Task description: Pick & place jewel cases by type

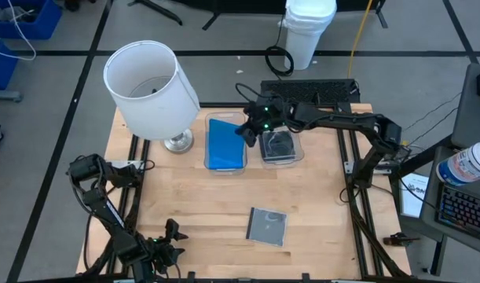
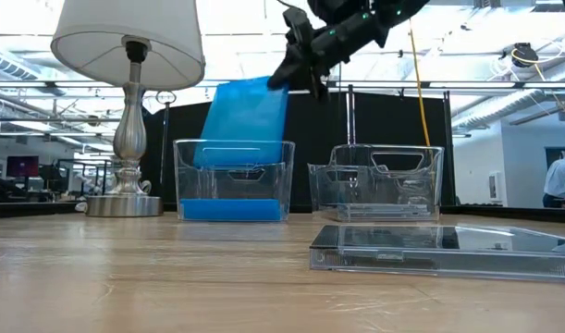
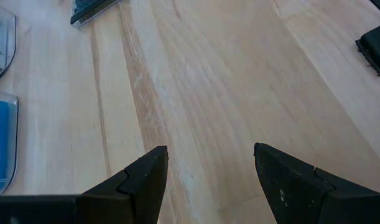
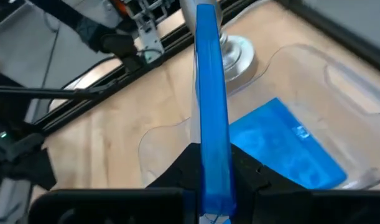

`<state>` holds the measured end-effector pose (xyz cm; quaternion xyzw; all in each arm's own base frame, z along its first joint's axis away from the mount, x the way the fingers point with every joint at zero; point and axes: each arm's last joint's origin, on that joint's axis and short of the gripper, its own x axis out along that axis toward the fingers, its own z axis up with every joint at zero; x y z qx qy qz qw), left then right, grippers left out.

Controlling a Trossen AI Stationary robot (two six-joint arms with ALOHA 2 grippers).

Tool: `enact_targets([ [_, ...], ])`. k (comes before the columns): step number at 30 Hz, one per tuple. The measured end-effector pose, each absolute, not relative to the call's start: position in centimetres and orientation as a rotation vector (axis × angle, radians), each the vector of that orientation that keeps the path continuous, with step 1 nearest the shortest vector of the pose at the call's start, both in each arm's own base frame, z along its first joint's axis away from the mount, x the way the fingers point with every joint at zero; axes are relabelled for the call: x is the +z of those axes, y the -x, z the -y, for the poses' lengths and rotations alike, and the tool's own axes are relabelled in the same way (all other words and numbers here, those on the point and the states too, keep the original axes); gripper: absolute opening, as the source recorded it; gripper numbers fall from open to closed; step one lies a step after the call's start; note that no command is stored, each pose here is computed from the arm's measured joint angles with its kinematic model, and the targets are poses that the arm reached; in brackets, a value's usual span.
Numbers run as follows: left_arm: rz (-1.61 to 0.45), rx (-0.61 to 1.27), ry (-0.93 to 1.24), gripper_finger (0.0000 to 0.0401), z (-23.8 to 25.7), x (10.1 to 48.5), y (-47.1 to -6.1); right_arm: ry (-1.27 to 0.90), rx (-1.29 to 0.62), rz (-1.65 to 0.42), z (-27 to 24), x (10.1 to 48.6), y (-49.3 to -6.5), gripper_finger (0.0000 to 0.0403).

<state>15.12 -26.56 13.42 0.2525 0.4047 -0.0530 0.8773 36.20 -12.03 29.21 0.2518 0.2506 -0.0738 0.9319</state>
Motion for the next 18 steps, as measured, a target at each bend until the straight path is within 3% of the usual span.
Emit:
enact_targets([
  [18,-0.845,-0.109,-0.527,0.0241,26.5,13.4,-15.1,-0.37,-0.026,-0.555,13.5,27.8,-36.3,0.0025],
])
